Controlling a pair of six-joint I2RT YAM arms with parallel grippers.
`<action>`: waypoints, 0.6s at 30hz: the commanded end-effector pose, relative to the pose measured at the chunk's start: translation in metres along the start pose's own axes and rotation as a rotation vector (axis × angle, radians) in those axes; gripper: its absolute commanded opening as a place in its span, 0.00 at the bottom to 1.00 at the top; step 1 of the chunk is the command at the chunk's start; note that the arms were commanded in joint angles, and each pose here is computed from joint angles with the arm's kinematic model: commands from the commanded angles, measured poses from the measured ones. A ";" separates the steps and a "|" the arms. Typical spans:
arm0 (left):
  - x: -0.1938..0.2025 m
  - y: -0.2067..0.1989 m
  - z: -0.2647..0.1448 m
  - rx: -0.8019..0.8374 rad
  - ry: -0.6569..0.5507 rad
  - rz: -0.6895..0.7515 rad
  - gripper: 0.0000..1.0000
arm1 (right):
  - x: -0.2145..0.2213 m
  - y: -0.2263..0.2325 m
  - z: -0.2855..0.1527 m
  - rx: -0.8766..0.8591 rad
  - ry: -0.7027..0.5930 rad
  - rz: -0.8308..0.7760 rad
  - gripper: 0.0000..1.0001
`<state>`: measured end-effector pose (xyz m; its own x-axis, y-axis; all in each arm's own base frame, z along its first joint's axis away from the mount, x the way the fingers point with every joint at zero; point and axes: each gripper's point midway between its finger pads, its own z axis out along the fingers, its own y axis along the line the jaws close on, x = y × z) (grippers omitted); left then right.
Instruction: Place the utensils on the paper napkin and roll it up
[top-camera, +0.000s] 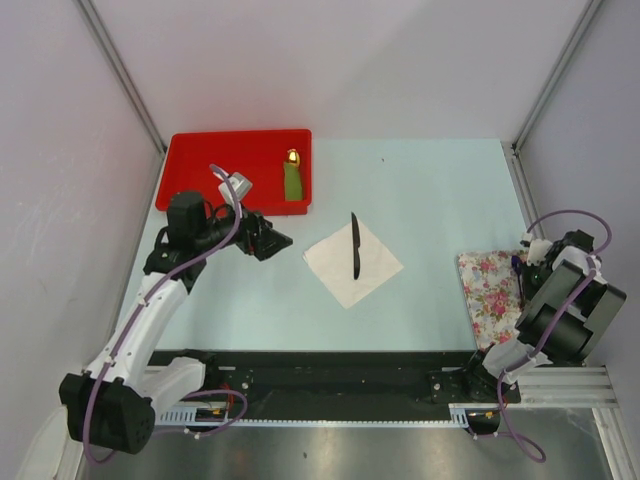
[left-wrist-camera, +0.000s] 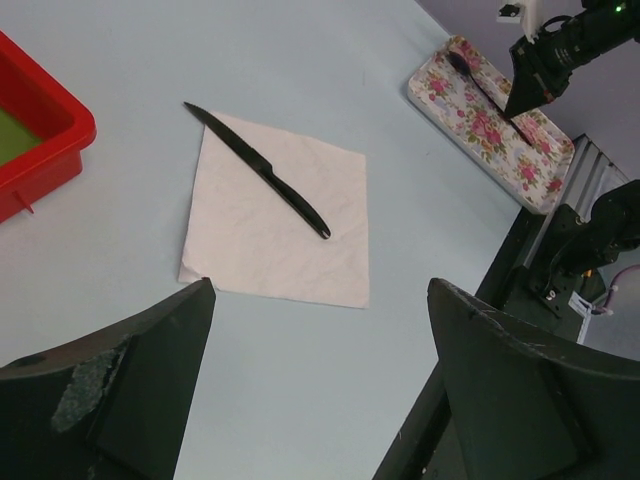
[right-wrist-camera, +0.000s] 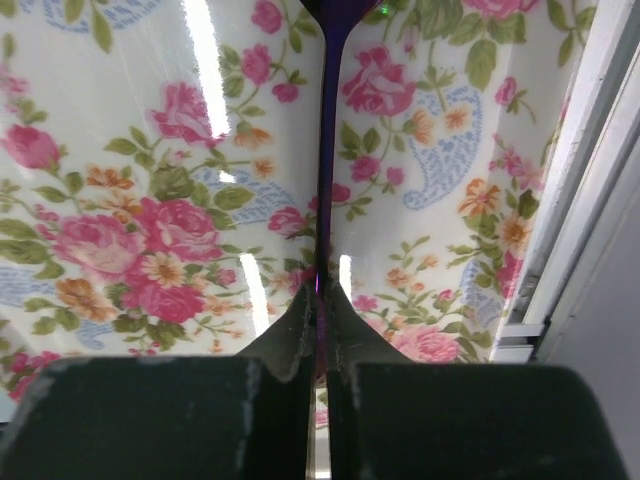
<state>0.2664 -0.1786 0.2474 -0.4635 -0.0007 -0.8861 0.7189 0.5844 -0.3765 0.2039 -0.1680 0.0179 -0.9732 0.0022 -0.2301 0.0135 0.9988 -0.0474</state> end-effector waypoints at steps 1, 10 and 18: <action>-0.027 -0.007 0.004 0.027 -0.074 0.035 0.93 | -0.019 0.026 -0.015 -0.110 -0.096 0.015 0.00; -0.027 -0.017 0.025 0.064 -0.084 0.009 0.93 | -0.043 0.057 -0.054 -0.227 -0.194 0.023 0.00; -0.022 -0.036 0.054 0.124 -0.066 -0.008 0.93 | -0.042 0.060 -0.054 -0.234 -0.186 0.021 0.00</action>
<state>0.2718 -0.2262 0.2522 -0.4712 -0.0288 -0.8815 0.7540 0.5053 -0.4196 0.2278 -0.1086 0.0654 -0.9263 0.0313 -0.3755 -0.0359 0.9847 0.1707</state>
